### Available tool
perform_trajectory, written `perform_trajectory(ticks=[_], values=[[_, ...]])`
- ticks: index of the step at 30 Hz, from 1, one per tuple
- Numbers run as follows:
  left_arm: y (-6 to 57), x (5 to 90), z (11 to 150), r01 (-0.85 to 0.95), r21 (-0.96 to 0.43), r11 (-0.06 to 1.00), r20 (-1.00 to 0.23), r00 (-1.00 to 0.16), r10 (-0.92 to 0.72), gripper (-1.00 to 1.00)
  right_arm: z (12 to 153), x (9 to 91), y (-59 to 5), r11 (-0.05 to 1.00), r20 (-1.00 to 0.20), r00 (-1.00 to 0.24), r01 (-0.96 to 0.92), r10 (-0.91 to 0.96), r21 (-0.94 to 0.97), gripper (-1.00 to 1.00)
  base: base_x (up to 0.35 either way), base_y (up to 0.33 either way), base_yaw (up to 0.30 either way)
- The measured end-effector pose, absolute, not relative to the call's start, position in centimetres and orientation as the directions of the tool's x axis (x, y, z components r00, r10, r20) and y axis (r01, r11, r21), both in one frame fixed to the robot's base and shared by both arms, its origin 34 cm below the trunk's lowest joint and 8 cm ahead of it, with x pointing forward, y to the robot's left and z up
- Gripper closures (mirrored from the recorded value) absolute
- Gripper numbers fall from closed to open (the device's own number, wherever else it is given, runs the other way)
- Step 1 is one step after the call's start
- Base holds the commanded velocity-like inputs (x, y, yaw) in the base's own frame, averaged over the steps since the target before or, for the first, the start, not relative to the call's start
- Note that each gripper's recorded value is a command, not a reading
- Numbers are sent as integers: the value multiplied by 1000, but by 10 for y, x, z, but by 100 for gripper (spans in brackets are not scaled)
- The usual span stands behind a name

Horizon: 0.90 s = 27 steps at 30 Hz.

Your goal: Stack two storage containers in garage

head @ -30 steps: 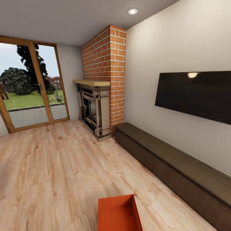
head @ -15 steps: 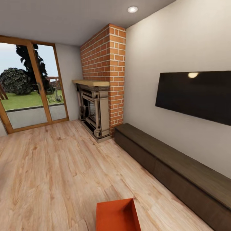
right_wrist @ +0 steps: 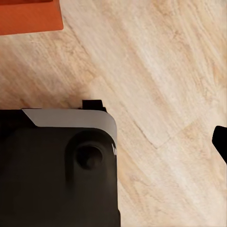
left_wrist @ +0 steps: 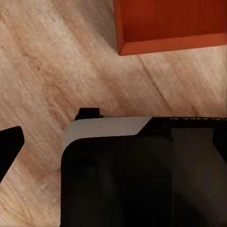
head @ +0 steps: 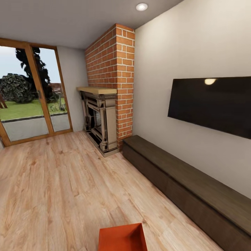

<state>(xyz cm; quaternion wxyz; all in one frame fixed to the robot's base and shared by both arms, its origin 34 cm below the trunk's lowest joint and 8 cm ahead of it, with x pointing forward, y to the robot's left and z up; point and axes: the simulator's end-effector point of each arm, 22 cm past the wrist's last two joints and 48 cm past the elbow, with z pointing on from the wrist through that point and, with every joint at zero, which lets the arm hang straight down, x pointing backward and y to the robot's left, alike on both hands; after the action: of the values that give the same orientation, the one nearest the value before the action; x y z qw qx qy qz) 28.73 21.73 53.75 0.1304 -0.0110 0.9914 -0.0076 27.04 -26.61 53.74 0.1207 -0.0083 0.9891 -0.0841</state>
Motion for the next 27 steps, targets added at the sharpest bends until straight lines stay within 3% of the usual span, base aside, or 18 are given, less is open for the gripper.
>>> perform_trajectory(ticks=[6,18,27], values=[[217,287,538,-20,-18,1000,-258,-966,-24,-100,537,271,-265,986,-238,-971,3,-38,-168,-100,4,-1,38],[217,287,538,-20,-18,1000,-259,-966,-24,-100,537,271,-266,986,-238,-971,1,-40,-169,-100,0,0,243],[217,287,538,-19,-18,1000,-258,-966,-23,-100,537,270,-266,986,-237,-971,4,-37,-169,-100,0,-19,36]])
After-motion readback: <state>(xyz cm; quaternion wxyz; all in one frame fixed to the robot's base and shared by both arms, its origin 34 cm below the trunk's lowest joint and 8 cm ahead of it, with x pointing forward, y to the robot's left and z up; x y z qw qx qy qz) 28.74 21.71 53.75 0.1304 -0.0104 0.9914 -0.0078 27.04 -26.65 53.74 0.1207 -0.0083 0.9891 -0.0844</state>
